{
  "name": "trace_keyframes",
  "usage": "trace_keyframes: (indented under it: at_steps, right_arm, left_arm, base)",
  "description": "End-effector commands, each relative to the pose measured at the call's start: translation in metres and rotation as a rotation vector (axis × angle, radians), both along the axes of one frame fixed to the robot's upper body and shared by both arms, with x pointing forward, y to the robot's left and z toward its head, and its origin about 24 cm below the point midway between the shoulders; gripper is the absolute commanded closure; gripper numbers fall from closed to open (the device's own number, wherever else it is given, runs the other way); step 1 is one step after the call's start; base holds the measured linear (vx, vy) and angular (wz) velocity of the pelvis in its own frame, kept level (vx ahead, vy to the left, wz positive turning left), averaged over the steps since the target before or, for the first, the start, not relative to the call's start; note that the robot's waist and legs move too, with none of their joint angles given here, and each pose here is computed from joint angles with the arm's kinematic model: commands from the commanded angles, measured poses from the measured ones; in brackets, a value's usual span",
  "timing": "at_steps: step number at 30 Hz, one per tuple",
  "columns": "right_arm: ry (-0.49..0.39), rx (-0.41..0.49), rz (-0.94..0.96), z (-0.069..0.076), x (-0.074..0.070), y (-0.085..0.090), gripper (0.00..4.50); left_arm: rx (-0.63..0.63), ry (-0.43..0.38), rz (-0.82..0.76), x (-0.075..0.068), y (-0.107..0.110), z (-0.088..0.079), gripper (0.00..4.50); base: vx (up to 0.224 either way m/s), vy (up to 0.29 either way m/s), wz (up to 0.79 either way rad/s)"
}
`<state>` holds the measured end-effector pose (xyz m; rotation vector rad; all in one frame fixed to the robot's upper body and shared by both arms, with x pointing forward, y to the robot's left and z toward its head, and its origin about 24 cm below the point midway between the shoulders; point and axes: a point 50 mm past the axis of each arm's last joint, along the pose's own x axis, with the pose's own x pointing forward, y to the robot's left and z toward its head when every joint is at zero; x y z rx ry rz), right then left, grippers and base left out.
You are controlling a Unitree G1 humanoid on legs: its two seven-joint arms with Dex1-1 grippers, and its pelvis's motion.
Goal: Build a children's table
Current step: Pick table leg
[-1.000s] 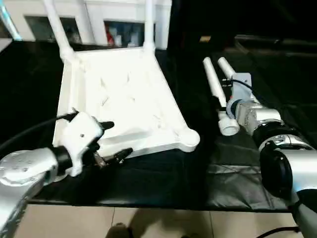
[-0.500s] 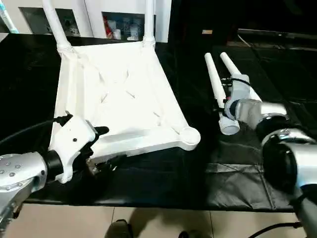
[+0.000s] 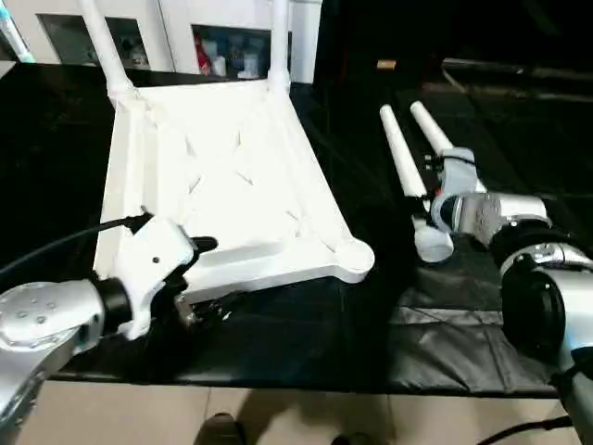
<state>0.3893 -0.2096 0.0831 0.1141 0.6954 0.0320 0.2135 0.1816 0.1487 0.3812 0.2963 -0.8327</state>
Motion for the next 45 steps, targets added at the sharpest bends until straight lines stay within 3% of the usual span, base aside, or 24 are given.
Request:
trace_keyframes:
  at_steps: [1, 10, 21, 24, 29, 34, 35, 38, 39, 42, 45]
  right_arm:
    - [0.078, -0.019, -0.013, -0.016, -0.01, -0.006, 1.99]
    - [0.07, -0.031, -0.018, -0.015, -0.01, -0.01, 2.64]
    - [-0.041, 0.089, -0.035, 0.01, 0.002, -0.01, 2.68]
    - [-0.175, 0.167, -0.013, 0.032, 0.012, -0.006, 2.68]
    - [-0.405, 0.359, 0.121, 0.057, 0.02, 0.01, 2.68]
    - [-0.449, 0.581, 0.206, 0.058, 0.017, 0.025, 2.68]
    - [-0.531, 0.731, 0.311, 0.063, 0.011, 0.038, 2.68]
    - [-0.59, 0.806, 0.41, 0.065, 0.005, 0.046, 2.68]
    - [-0.616, 0.887, 0.484, 0.065, -0.003, 0.053, 2.68]
    - [-0.638, 0.987, 0.571, 0.065, -0.013, 0.061, 2.68]
    - [-0.633, 1.054, 0.762, 0.064, -0.034, 0.074, 2.68]
  left_arm:
    - [-0.002, -0.015, -0.009, 0.003, -0.003, 0.001, 0.0]
    - [-0.007, -0.045, 0.017, 0.012, -0.005, -0.001, 0.0]
    - [-0.087, -0.135, 0.175, 0.053, -0.01, 0.002, 0.0]
    - [-0.159, -0.179, 0.242, 0.071, -0.017, 0.01, 0.0]
    - [-0.258, -0.164, 0.282, 0.087, -0.03, 0.014, 0.0]
    - [-0.394, -0.131, 0.272, 0.102, -0.045, 0.021, 0.0]
    - [-0.491, -0.105, 0.258, 0.112, -0.055, 0.029, 0.0]
    - [-0.554, -0.087, 0.233, 0.116, -0.063, 0.036, 0.0]
    - [-0.632, -0.055, 0.21, 0.119, -0.069, 0.042, 0.0]
    - [-0.723, -0.02, 0.181, 0.122, -0.076, 0.05, 0.0]
    - [-0.865, 0.046, 0.09, 0.125, -0.091, 0.063, 0.0]
  base:
    - [0.0, 0.0, 0.0]
    - [0.0, 0.0, 0.0]
    - [0.0, 0.0, 0.0]
    - [0.0, 0.0, 0.0]
    - [0.0, 0.0, 0.0]
    - [0.0, 0.0, 0.0]
    - [0.0, 0.0, 0.0]
    - [0.0, 0.0, 0.0]
    - [0.0, 0.0, 0.0]
    - [0.0, 0.0, 0.0]
    - [0.0, 0.0, 0.0]
